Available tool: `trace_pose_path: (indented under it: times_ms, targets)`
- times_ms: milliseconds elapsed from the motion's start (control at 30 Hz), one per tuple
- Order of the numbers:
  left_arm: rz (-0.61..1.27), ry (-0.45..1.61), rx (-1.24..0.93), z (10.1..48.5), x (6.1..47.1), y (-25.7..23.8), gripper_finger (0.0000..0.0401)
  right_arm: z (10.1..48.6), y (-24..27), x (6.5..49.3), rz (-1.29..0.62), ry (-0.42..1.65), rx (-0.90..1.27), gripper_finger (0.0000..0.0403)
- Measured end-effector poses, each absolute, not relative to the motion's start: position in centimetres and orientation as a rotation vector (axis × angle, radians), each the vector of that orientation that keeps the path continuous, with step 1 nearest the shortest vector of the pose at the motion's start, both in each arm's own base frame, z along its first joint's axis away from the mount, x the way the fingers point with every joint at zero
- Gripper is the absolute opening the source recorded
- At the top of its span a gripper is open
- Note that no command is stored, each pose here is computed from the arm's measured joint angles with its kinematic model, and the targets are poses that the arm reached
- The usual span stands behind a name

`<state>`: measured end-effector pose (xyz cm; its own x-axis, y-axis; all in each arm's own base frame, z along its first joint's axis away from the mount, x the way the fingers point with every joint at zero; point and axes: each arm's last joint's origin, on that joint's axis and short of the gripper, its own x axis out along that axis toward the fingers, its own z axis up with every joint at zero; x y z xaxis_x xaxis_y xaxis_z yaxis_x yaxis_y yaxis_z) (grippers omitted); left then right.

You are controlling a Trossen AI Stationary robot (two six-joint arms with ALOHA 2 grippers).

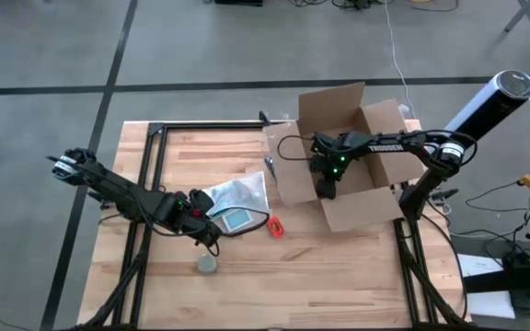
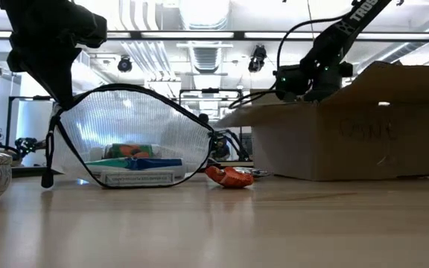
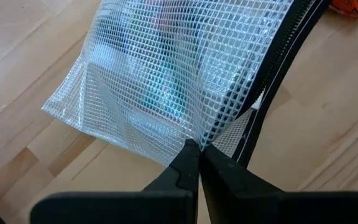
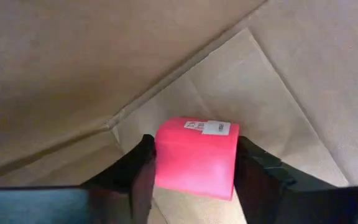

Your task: Unpack boxes

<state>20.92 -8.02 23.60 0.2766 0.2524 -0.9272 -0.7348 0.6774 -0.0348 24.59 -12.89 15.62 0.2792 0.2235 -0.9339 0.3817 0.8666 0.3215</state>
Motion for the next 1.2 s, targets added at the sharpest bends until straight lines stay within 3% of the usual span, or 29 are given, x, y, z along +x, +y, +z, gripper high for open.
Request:
trace_pose_path:
  times_ms: [800,1000,1200]
  targets:
    - [0.702,1.105,-0.514,23.6,20.9,-8.0,0.0,21.1,-14.0,22.0,-0.293,1.099,0.576,0.0153]
    - [0.702,1.104,-0.514,23.6,20.9,-8.0,0.0,24.6,-14.4,22.6,-0.295,0.975,0.57,0.0145]
    - [0.699,1.095,-0.517,23.8,20.8,-8.0,0.0,29.2,-14.0,24.4,-0.174,0.817,0.591,0.015]
